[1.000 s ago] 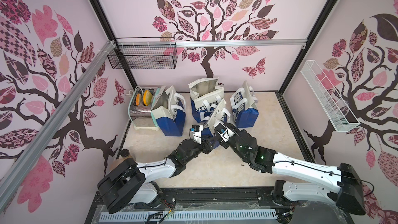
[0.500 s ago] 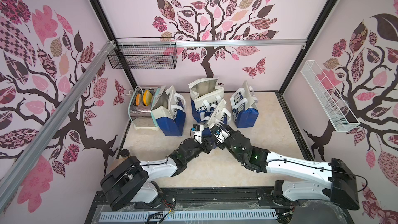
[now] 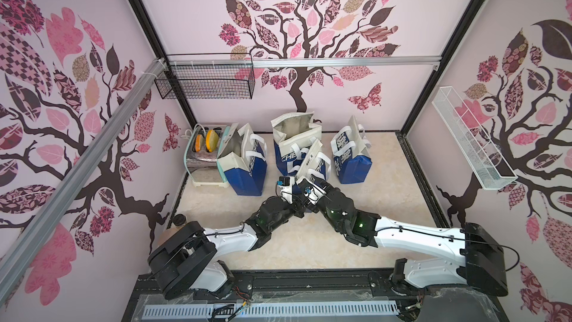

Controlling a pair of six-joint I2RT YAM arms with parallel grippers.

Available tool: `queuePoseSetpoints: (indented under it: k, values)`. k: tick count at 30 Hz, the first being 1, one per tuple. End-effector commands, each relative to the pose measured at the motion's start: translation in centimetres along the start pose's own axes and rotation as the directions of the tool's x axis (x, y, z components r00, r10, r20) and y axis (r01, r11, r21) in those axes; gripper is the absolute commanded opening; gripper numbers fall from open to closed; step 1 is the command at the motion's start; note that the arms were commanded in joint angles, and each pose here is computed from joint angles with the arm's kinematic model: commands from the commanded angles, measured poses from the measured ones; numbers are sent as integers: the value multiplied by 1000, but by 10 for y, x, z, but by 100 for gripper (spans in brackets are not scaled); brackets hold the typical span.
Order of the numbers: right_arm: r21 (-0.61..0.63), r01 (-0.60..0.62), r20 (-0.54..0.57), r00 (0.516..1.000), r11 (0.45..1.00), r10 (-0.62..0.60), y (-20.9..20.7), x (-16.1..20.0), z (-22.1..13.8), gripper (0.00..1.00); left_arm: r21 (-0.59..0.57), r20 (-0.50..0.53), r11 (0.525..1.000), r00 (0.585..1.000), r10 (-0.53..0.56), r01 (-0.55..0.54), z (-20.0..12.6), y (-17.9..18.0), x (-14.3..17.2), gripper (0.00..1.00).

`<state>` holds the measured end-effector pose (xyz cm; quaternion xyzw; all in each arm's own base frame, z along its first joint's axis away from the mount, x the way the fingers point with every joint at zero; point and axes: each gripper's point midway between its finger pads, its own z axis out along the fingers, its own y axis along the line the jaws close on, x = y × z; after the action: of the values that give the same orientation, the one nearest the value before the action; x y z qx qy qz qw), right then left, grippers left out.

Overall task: Open the takeout bag
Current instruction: Open the takeout bag at the center of the board.

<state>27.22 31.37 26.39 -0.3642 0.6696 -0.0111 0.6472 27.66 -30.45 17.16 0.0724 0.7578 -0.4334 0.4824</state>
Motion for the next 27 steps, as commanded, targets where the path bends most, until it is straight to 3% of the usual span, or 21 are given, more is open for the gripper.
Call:
queuePoseSetpoints:
  k: [1, 13, 21, 25, 27]
  values:
    - [44, -37, 62, 997, 998, 34, -11, -28, 2, 54, 11, 6, 1000, 1000, 4, -4, 4, -4, -3, 16]
    - [130, 6, 41, 999, 991, -11, -15, -30, 17, 45, 12, -13, 1000, 999, 29, -29, 10, -6, -2, 1]
    - [196, 57, -24, 998, 979, -54, -18, -14, 24, 40, 4, -18, 999, 999, 45, -45, 9, -6, -2, 0]
    - [197, 39, -20, 999, 980, -35, -20, -11, 19, 41, -7, -18, 999, 999, 50, -50, 7, -4, -2, 0]
    - [171, 4, 4, 1000, 985, -5, -20, -12, 13, 47, -12, -20, 999, 998, 53, -53, 7, -3, -2, 0]
